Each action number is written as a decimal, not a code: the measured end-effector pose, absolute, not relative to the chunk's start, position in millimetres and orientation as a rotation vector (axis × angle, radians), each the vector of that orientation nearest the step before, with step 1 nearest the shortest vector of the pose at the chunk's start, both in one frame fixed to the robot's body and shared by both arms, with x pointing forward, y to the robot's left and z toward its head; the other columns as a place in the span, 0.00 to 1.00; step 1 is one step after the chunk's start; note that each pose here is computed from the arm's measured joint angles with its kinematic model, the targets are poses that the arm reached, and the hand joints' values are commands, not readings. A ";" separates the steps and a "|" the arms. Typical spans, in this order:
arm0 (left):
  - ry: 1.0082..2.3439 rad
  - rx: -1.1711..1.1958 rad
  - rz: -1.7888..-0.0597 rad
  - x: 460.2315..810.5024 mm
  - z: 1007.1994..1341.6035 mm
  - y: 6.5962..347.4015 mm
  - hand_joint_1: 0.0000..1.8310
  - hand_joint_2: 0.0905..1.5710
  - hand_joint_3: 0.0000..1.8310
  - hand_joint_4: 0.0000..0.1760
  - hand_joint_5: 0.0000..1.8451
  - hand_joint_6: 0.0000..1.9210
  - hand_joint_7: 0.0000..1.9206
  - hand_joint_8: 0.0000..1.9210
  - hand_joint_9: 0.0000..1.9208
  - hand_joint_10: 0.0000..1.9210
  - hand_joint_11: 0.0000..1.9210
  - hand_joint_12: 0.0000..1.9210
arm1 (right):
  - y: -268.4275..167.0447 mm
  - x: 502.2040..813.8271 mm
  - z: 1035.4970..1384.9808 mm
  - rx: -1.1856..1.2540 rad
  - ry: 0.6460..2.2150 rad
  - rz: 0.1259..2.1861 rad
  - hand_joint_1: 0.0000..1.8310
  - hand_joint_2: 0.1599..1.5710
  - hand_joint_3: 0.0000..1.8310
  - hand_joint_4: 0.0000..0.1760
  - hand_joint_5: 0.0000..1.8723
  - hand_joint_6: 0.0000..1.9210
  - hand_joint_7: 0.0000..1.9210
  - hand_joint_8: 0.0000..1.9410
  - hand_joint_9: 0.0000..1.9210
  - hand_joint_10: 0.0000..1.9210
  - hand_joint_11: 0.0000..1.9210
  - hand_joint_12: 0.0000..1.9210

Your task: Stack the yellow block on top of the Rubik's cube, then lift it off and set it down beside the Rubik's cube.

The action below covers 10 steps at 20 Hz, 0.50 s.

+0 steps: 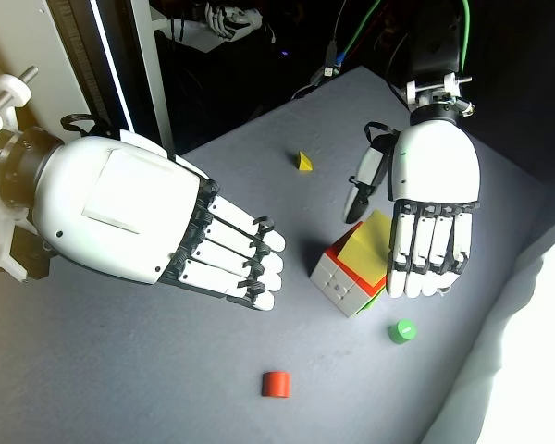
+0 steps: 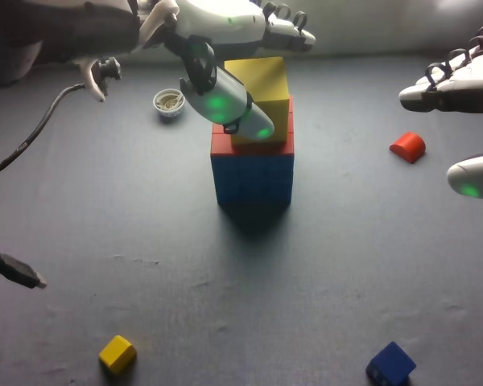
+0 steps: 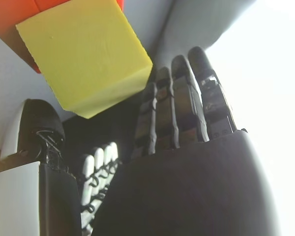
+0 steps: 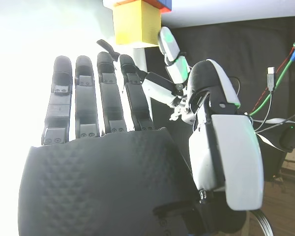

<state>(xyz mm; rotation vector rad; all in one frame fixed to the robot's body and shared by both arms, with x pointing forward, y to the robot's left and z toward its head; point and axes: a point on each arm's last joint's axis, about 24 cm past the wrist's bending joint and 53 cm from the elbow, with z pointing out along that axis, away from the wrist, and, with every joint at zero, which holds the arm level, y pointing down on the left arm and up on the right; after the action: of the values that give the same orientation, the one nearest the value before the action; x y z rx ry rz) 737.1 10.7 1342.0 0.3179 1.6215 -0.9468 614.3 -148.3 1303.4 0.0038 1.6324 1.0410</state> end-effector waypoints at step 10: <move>1.621 0.269 -0.943 739.4 1342.5 32.9 0.16 0.67 0.00 0.00 0.00 0.00 0.04 0.00 0.06 0.00 0.00 0.23 | -138.8 624.1 1322.8 0.036 1.537 1.170 0.10 0.79 0.00 0.00 0.11 0.01 0.11 0.00 0.08 0.01 0.00 0.19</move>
<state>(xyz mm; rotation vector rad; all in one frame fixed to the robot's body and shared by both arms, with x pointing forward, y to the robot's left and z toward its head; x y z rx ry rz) 739.4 32.9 1342.5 0.2687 1.6210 -0.9427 624.1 -138.8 1322.8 0.0356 1.5373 1.1704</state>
